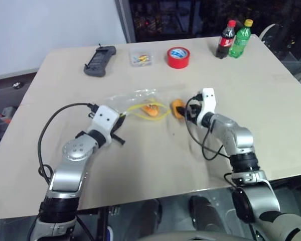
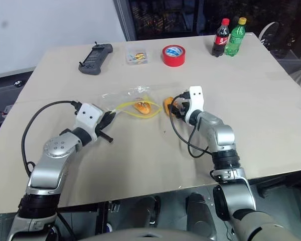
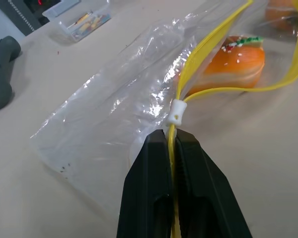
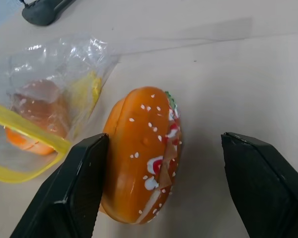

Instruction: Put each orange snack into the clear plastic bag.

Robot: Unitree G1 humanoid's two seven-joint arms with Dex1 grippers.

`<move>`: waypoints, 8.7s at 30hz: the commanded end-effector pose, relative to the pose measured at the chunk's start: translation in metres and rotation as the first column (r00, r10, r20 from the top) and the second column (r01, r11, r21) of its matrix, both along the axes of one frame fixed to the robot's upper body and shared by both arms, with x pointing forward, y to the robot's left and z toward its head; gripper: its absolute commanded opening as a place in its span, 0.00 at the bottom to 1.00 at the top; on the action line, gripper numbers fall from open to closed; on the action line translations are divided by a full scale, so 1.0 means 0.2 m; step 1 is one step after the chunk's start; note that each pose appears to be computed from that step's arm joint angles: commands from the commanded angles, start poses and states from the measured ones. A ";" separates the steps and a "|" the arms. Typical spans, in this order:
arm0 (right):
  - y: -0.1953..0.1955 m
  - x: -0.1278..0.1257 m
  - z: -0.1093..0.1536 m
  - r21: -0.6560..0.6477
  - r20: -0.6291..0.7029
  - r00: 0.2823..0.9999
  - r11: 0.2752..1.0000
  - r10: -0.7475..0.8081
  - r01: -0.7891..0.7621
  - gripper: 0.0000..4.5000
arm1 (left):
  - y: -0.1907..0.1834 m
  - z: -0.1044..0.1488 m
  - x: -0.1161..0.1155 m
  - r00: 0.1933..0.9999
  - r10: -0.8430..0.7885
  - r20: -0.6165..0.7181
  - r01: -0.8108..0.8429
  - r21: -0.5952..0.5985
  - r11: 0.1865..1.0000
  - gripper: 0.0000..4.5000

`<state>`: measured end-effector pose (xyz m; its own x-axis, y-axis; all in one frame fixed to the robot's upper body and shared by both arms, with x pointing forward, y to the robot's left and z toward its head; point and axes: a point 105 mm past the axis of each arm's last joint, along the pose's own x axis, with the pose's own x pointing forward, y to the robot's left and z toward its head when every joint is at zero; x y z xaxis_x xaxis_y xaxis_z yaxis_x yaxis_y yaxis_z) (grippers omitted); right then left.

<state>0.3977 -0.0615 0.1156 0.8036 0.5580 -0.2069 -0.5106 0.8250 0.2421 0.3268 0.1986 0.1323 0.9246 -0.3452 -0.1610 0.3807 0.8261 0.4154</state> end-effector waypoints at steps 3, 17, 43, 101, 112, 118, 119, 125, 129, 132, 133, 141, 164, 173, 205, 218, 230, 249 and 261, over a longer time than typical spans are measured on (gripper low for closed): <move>0.01 0.00 0.00 -0.002 0.022 1.000 1.000 0.012 -0.012 0.45 | 0.01 0.10 -0.02 0.997 0.006 0.077 -0.007 0.003 1.000 0.00; 0.02 -0.31 0.37 -0.078 0.239 0.923 0.954 0.301 -0.290 0.00 | -0.14 0.21 0.04 0.994 -0.037 0.106 0.045 -0.071 0.997 0.00; 0.72 -0.36 0.21 -0.412 0.411 0.656 0.771 0.633 -0.486 0.00 | -0.18 0.02 -0.18 0.978 -0.208 0.037 0.201 0.126 0.971 0.00; 0.28 0.06 0.25 -0.715 0.578 0.583 0.698 0.571 0.025 0.01 | -0.10 0.24 -0.21 0.940 -0.307 0.150 0.338 -0.295 0.894 0.00; -0.25 0.20 0.72 -0.840 0.534 0.634 0.434 0.559 0.325 0.01 | -0.30 0.57 0.22 0.873 -0.380 0.306 0.433 -0.128 0.892 0.00; -0.37 0.07 0.59 -0.883 0.457 0.706 0.375 0.541 0.283 0.01 | -0.39 0.39 0.11 0.809 -0.501 0.307 0.516 0.034 0.856 0.00; -0.37 0.04 0.55 -0.889 0.439 0.719 0.378 0.539 0.259 0.01 | -0.40 0.34 0.08 0.804 -0.514 0.299 0.520 0.065 0.852 0.00; -0.37 -0.16 0.32 -0.880 0.392 0.774 0.449 0.497 0.156 0.50 | -0.42 0.14 -0.02 0.830 -0.491 0.266 0.471 0.139 0.871 0.00; -0.32 -0.37 0.33 -0.874 0.383 0.703 0.481 0.600 0.066 0.50 | -0.41 0.18 -0.03 0.836 -0.452 0.311 0.415 0.182 0.892 0.00; -0.24 -0.45 0.38 -0.871 0.400 0.640 0.489 0.656 0.042 0.50 | -0.41 0.20 -0.04 0.821 -0.473 0.319 0.423 0.216 0.880 0.00; -0.20 -0.47 0.40 -0.863 0.416 0.618 0.504 0.667 0.037 0.50 | -0.41 0.20 -0.04 0.817 -0.478 0.322 0.424 0.226 0.877 0.00; 0.17 -0.45 0.41 -0.857 0.454 0.472 0.515 0.756 0.000 0.50 | -0.46 0.23 -0.06 0.806 -0.503 0.313 0.453 0.222 0.863 0.00; 0.34 -0.43 0.43 -0.865 0.475 0.369 0.502 0.799 0.026 0.14 | -0.45 0.23 -0.08 0.829 -0.489 0.270 0.447 0.204 0.871 0.00; 0.32 -0.43 0.44 -0.859 0.483 0.380 0.510 0.789 0.033 0.14 | -0.44 0.22 -0.07 0.837 -0.481 0.262 0.440 0.200 0.875 0.00; 0.33 -0.48 0.47 -0.806 0.488 0.423 0.581 0.763 -0.117 0.02 | -0.42 0.20 -0.08 0.838 -0.481 0.258 0.424 0.250 0.871 0.00; 0.34 -0.48 0.43 -0.837 0.431 0.405 0.525 0.806 -0.155 0.22 | -0.41 0.21 -0.08 0.839 -0.471 0.272 0.414 0.243 0.877 0.00; 0.35 -0.47 0.43 -0.843 0.440 0.397 0.522 0.806 -0.126 0.41 | -0.39 0.21 -0.09 0.838 -0.465 0.285 0.396 0.268 0.878 0.00; 0.38 -0.44 0.44 -0.837 0.462 0.387 0.537 0.798 -0.107 0.25 | -0.39 0.21 -0.08 0.824 -0.459 0.331 0.358 0.324 0.876 0.00; 0.37 -0.43 0.44 -0.836 0.463 0.401 0.540 0.790 -0.098 0.25 | -0.39 0.21 -0.09 0.826 -0.456 0.333 0.355 0.321 0.878 0.00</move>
<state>0.3129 0.0106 0.1868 0.4566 0.8664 -0.2020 -0.5507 0.0970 -0.8291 0.3123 0.1203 0.1666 0.7130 -0.7008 0.0230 0.4578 0.4902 0.7417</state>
